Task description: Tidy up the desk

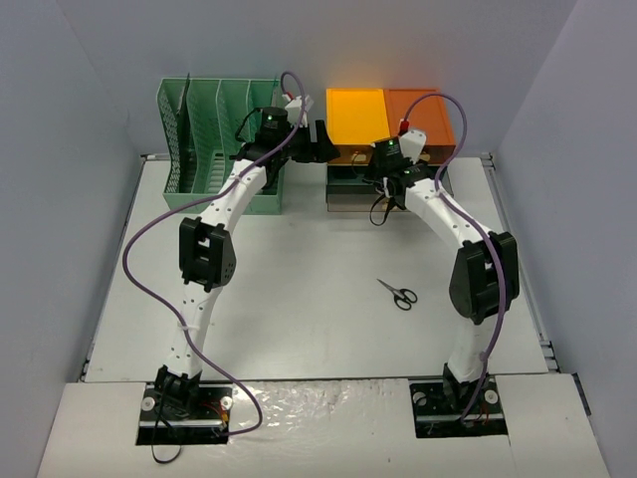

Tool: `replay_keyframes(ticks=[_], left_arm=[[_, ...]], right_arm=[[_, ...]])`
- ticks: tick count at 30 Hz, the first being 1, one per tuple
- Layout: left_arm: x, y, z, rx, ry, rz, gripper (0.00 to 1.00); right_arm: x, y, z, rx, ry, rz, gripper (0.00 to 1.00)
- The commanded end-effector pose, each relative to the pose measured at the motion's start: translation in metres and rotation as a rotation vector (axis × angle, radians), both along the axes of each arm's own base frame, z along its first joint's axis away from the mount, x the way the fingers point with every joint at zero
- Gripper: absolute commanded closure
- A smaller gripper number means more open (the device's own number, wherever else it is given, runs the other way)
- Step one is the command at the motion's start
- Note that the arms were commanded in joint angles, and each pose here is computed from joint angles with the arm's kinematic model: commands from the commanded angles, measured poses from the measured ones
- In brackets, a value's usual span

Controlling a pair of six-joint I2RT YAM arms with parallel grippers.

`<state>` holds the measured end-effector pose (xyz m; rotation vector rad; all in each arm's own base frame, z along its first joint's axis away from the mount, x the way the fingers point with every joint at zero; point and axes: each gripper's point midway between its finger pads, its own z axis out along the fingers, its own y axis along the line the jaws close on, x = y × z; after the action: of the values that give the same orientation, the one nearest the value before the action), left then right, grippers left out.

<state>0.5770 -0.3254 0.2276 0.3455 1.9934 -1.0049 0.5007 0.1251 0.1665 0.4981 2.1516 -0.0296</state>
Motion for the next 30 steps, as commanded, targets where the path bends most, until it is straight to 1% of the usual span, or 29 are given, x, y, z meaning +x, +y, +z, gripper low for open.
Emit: replay_keyframes(ticks=[1, 3, 6, 14, 19, 24, 30], left_arm=[[-0.007, 0.012, 0.078, -0.046, -0.145, 0.011, 0.27], [-0.007, 0.012, 0.078, -0.048, -0.144, 0.01, 0.27], [-0.007, 0.011, 0.079, -0.052, -0.146, 0.01, 0.27], [-0.012, 0.009, 0.086, -0.062, -0.158, -0.012, 0.26], [-0.018, 0.007, 0.097, -0.072, -0.181, -0.046, 0.27], [-0.019, 0.007, 0.097, -0.07, -0.18, -0.046, 0.27], [-0.021, 0.007, 0.1, -0.072, -0.182, -0.05, 0.27]], right_arm=[[-0.014, -0.005, 0.095, 0.052, -0.189, -0.027, 0.25], [-0.022, -0.005, 0.104, 0.056, -0.199, -0.021, 0.25], [-0.043, -0.008, 0.088, 0.06, -0.141, -0.015, 0.26], [-0.098, -0.01, 0.006, 0.015, 0.036, 0.01, 0.26], [-0.12, -0.011, -0.03, -0.018, 0.091, 0.014, 0.26], [-0.118, -0.014, -0.047, -0.042, 0.054, 0.003, 0.27], [-0.091, -0.011, -0.046, -0.062, -0.056, -0.002, 0.28]])
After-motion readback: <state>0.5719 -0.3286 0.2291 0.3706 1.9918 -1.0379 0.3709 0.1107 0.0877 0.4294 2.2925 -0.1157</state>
